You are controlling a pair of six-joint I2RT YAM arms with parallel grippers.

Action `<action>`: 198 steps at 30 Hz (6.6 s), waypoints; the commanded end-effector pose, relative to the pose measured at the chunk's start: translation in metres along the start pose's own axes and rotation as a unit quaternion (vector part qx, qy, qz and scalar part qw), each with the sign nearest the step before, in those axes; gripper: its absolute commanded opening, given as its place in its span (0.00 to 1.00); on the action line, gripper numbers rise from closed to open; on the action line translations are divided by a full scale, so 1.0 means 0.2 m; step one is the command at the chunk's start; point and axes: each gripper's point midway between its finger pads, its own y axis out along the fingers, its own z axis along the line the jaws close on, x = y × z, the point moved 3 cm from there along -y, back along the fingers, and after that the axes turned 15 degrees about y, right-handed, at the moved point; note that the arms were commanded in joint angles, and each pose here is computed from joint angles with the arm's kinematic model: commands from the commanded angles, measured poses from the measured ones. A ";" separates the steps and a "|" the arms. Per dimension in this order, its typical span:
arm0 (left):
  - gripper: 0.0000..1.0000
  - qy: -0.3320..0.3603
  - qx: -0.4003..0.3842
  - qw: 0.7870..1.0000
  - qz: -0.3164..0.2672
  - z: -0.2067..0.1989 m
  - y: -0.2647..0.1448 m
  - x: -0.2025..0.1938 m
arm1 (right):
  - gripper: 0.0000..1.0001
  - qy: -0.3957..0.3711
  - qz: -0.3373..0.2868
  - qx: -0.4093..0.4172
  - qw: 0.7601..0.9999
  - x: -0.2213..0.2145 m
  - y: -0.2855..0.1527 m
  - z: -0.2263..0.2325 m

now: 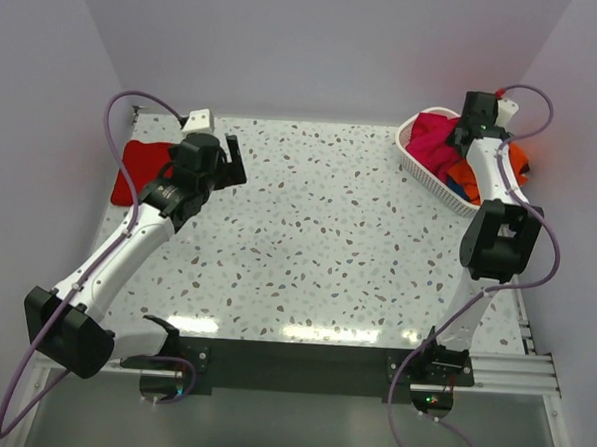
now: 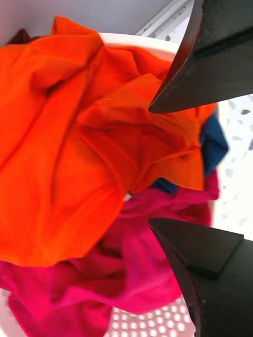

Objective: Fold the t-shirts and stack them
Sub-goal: Grab the tshirt from the pile, then move the tshirt to the center of the board

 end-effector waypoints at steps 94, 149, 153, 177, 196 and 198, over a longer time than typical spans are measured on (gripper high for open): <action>1.00 -0.015 -0.079 0.997 0.004 0.14 0.06 0.08 | 0.00 0.192 -0.437 0.223 0.850 1.52 -1.67 0.07; 1.00 -0.043 -0.027 0.999 0.009 0.25 -0.05 -0.05 | 0.00 0.249 0.029 0.617 0.746 0.73 -2.06 0.69; 1.00 -0.036 -0.011 0.999 0.021 0.27 -0.02 -0.09 | 0.00 0.130 0.159 0.519 0.830 0.09 -1.72 0.73; 0.99 0.044 -0.115 0.982 0.144 -0.36 0.27 -0.43 | 0.73 -0.169 0.305 0.325 0.879 -1.12 -1.04 0.35; 1.00 0.017 -0.090 0.984 0.152 -0.26 0.15 -0.53 | 0.50 -0.239 0.359 0.283 0.856 -1.46 -1.00 0.44; 1.00 0.017 -0.086 0.984 0.153 -0.25 0.14 -0.54 | 0.50 -0.240 0.363 0.279 0.856 -1.48 -0.99 0.43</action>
